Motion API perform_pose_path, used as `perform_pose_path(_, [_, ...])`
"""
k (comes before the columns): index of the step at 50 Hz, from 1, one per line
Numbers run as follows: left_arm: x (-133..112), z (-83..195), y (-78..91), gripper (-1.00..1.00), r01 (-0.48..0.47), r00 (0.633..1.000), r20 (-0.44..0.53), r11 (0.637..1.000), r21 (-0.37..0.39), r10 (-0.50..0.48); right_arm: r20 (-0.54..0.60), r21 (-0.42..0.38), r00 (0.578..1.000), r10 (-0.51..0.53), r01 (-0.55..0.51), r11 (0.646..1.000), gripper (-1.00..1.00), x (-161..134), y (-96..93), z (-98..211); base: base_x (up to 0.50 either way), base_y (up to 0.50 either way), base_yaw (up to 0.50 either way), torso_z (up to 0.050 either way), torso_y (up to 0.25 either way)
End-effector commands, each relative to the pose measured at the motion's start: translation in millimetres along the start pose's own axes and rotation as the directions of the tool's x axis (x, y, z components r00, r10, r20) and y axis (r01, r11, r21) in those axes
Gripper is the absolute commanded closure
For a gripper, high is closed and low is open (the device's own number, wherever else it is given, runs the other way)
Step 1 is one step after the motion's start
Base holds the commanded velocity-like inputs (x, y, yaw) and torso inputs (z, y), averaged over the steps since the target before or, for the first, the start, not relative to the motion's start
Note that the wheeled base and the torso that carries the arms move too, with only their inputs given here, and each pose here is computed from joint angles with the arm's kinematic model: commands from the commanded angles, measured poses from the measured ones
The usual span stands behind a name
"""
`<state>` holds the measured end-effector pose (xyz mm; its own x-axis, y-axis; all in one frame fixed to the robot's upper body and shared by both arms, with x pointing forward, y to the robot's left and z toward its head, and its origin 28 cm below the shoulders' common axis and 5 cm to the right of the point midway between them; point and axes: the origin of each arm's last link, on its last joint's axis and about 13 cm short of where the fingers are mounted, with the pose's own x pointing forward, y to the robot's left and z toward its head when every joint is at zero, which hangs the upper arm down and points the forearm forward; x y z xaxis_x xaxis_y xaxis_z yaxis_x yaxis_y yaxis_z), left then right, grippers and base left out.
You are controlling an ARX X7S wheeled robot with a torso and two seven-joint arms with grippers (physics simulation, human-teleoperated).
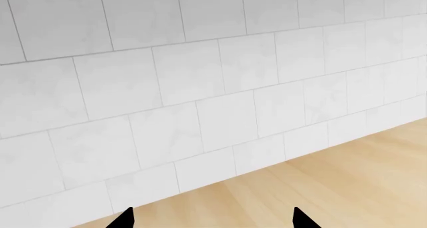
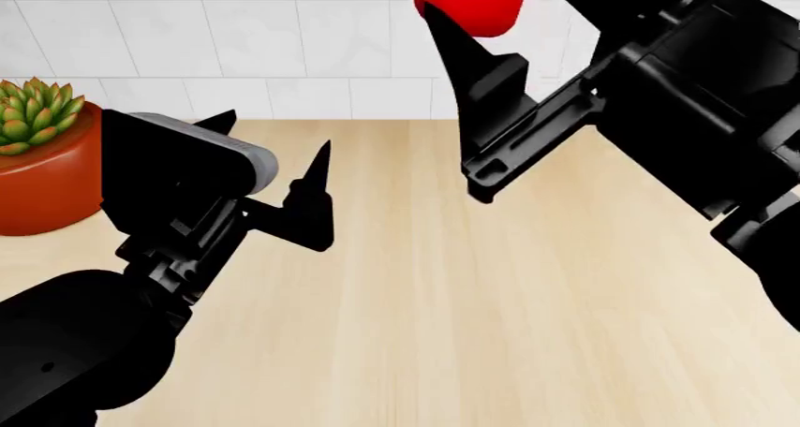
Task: Pick the corn, bell pepper from the counter and place them in the cabinet. Then close the cabinet.
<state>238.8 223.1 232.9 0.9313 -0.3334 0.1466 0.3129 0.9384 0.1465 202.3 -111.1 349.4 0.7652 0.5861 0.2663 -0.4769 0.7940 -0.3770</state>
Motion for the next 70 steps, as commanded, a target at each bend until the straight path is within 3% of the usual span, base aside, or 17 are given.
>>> perform_pose_path(1, [0, 1, -0.1, -1.00, 0.001, 1.000, 0.005, 1.000, -0.001, -0.001, 0.144, -0.059, 0.989, 0.016, -0.008, 0.998, 1.00, 9, 6.0, 30, 0.00, 0.00, 0.00, 0.000, 0.000])
perform_pose_path(15, [-1, -3, 0.4, -1.00, -0.001, 1.000, 0.005, 1.000, -0.008, 0.001, 0.241, -0.080, 0.970, 0.016, 0.004, 0.997, 1.00, 17, 9.8, 55, 0.00, 0.00, 0.00, 0.000, 0.000])
perform_pose_path(35, [-1, 2, 0.4, -1.00, 0.000, 1.000, 0.011, 1.000, -0.001, 0.000, 0.314, -0.097, 0.947, -0.067, 0.102, 0.990, 1.00, 46, -10.1, 100, 0.00, 0.00, 0.00, 0.000, 0.000])
perform_pose_path(41, [-1, 4, 0.8, -1.00, -0.002, 1.000, 0.014, 1.000, 0.003, 0.002, 0.301, -0.113, 0.946, -0.120, 0.160, 0.981, 1.00, 58, -19.3, 111, 0.00, 0.00, 0.00, 0.000, 0.000])
perform_pose_path(56, [1, 3, 0.0, -1.00, 0.004, 1.000, 0.018, 1.000, 0.001, -0.004, 0.285, -0.069, 0.915, -0.287, 0.318, 0.946, 1.00, 88, -53.7, 130, 0.00, 0.00, 0.00, 0.000, 0.000])
perform_pose_path(70, [0, 2, 0.2, -1.00, 0.004, 1.000, 0.018, 1.000, -0.001, -0.004, 0.285, -0.080, 0.898, -0.336, 0.372, 0.925, 1.00, 109, -67.9, 149, 0.00, 0.00, 0.00, 0.000, 0.000])
